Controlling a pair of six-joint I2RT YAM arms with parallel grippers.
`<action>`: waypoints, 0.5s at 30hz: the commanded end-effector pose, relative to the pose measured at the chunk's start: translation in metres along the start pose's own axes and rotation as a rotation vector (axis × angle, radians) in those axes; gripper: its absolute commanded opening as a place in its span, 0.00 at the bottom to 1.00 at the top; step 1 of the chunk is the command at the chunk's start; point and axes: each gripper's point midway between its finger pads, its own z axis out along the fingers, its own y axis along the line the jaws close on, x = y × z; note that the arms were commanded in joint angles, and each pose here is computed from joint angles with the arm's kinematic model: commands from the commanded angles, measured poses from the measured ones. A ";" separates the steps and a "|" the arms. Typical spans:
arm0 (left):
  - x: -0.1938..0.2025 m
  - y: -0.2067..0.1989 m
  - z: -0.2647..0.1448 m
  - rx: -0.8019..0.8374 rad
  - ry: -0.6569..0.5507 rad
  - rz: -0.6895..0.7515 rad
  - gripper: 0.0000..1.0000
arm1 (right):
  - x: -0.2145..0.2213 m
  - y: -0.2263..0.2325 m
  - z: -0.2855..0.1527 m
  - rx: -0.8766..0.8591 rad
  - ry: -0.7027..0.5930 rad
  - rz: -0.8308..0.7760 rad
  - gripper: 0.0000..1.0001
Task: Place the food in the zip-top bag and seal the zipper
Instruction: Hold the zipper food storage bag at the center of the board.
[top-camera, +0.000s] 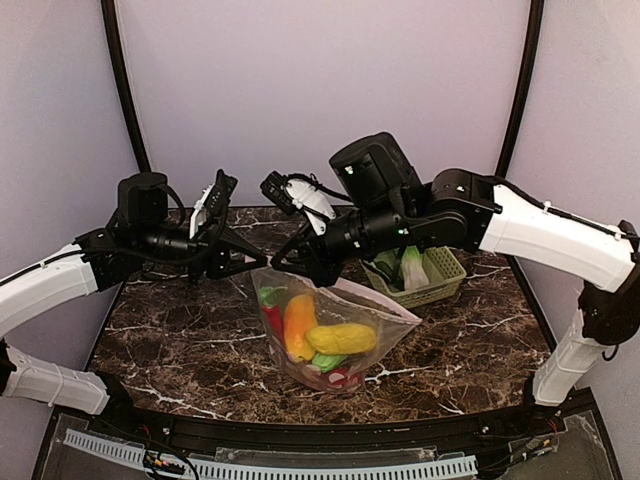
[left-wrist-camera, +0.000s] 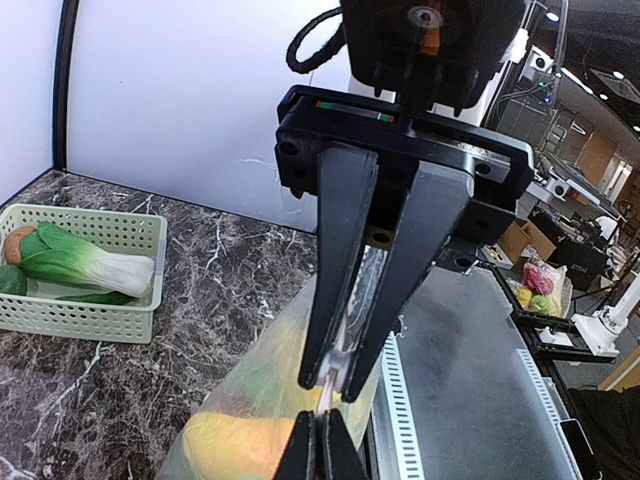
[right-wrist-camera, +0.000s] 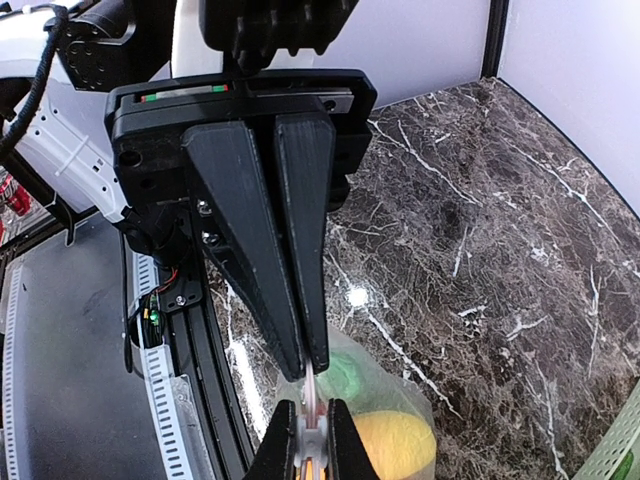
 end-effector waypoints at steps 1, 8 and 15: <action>-0.003 0.015 -0.016 -0.105 -0.021 0.006 0.01 | 0.038 -0.004 -0.043 0.040 0.131 0.037 0.00; -0.003 0.016 -0.018 -0.113 -0.017 0.012 0.01 | 0.047 -0.004 -0.056 0.045 0.160 0.022 0.00; -0.004 0.020 -0.022 -0.136 -0.019 0.014 0.01 | 0.052 -0.002 -0.064 0.038 0.181 0.021 0.00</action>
